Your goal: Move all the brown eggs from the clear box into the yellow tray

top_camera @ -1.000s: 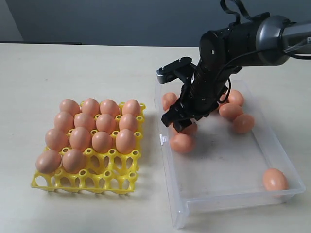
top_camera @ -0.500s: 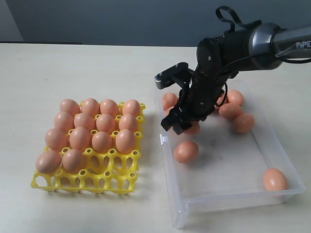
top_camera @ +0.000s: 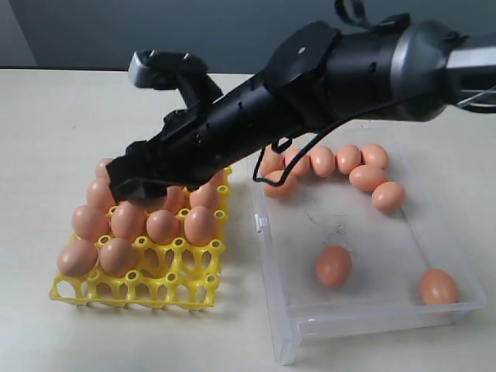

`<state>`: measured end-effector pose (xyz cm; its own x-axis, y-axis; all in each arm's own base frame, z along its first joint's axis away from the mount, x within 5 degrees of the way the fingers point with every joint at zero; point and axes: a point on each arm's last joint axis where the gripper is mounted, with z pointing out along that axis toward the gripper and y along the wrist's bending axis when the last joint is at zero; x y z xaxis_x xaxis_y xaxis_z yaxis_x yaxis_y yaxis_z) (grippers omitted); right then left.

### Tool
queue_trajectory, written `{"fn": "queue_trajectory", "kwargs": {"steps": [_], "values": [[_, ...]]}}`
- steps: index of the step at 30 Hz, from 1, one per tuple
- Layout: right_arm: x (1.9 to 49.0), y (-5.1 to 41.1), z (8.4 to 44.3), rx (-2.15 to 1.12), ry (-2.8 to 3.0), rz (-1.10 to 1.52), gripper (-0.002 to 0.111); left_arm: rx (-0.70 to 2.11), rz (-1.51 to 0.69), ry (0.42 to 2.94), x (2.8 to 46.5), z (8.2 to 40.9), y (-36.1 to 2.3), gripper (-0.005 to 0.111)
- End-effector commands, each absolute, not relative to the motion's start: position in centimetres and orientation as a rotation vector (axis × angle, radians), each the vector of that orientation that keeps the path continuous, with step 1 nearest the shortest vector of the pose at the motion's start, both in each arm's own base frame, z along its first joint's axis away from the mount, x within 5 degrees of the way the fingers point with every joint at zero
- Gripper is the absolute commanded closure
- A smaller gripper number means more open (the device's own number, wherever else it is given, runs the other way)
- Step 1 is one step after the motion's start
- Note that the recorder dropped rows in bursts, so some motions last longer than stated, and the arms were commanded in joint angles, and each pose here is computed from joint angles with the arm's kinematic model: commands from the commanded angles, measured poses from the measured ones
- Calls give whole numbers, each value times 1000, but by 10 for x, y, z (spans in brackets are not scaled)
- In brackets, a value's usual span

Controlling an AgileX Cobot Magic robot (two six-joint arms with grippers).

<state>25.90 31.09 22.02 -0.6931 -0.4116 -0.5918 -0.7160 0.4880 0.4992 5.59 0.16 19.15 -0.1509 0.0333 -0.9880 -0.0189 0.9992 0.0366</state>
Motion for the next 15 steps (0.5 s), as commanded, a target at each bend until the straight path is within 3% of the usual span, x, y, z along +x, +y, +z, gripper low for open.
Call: {"fn": "queue_trajectory", "kwargs": {"steps": [1, 15], "values": [[250, 325, 198, -986, 2382, 1061, 109, 19, 38, 1715, 56, 192, 1, 106], [249, 330, 165, -1072, 2439, 968, 109, 19, 38, 1715, 56, 192, 1, 106]]}}
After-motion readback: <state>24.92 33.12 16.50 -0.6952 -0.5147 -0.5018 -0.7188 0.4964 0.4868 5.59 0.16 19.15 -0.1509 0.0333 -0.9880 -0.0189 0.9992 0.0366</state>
